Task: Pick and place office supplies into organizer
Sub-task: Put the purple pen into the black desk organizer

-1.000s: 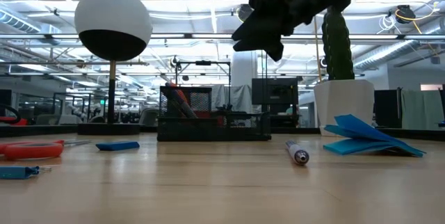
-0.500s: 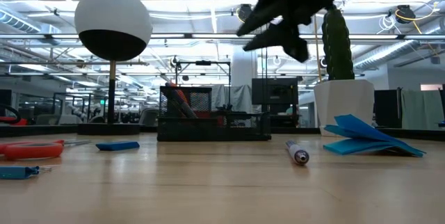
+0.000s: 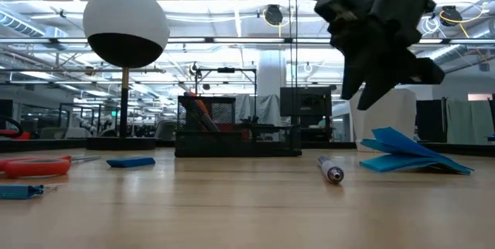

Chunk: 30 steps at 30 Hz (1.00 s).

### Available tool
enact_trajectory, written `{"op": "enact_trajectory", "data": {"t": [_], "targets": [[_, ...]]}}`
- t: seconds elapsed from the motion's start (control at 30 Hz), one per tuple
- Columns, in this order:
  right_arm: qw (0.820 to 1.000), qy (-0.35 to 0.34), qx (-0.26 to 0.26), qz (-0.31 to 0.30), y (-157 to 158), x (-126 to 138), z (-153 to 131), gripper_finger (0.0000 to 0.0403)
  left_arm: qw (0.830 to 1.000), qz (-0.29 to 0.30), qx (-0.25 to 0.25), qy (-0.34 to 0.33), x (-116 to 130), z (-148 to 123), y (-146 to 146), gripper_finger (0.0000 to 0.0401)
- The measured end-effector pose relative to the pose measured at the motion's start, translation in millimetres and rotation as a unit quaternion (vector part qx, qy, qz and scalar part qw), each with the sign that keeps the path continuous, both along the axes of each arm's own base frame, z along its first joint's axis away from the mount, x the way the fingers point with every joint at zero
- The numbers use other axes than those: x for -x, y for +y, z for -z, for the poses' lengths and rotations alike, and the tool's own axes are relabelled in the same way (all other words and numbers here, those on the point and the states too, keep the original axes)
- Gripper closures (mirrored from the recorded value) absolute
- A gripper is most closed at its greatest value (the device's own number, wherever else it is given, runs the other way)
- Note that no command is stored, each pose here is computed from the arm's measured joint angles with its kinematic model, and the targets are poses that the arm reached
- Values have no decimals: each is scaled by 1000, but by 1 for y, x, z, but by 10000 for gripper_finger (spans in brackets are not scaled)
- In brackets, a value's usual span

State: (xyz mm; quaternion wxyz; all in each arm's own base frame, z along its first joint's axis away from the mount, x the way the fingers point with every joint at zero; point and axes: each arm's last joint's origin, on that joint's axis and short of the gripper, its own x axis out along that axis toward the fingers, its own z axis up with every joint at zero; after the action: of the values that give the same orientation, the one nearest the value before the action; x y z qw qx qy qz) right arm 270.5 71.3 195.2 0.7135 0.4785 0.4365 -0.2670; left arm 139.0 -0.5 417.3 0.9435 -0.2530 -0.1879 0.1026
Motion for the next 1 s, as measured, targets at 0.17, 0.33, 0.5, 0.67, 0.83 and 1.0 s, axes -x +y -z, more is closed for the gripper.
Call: {"op": "enact_trajectory", "data": {"t": [0.17, 0.33, 0.5, 0.67, 0.83, 1.0], "targets": [[999, -28, 44, -5, 12, -6, -12, 287, 1000, 0, 0, 0, 0, 0, 0, 231], [991, -77, 105, 23, 24, -26, -39, 287, 1000, 0, 0, 0, 0, 0, 0, 231], [994, -74, 81, 28, 31, -56, -53, 287, 1000, 0, 0, 0, 0, 0, 0, 231], [995, -37, 8, 95, 30, -90, -50, 287, 1000, 0, 0, 0, 0, 0, 0, 231], [977, 16, -68, 202, 32, -103, -34, 305, 1000, 0, 0, 0, 0, 0, 0, 231], [962, 66, -66, 256, 35, -103, -30, 330, 1000, 0, 0, 0, 0, 0, 0, 231]]}}
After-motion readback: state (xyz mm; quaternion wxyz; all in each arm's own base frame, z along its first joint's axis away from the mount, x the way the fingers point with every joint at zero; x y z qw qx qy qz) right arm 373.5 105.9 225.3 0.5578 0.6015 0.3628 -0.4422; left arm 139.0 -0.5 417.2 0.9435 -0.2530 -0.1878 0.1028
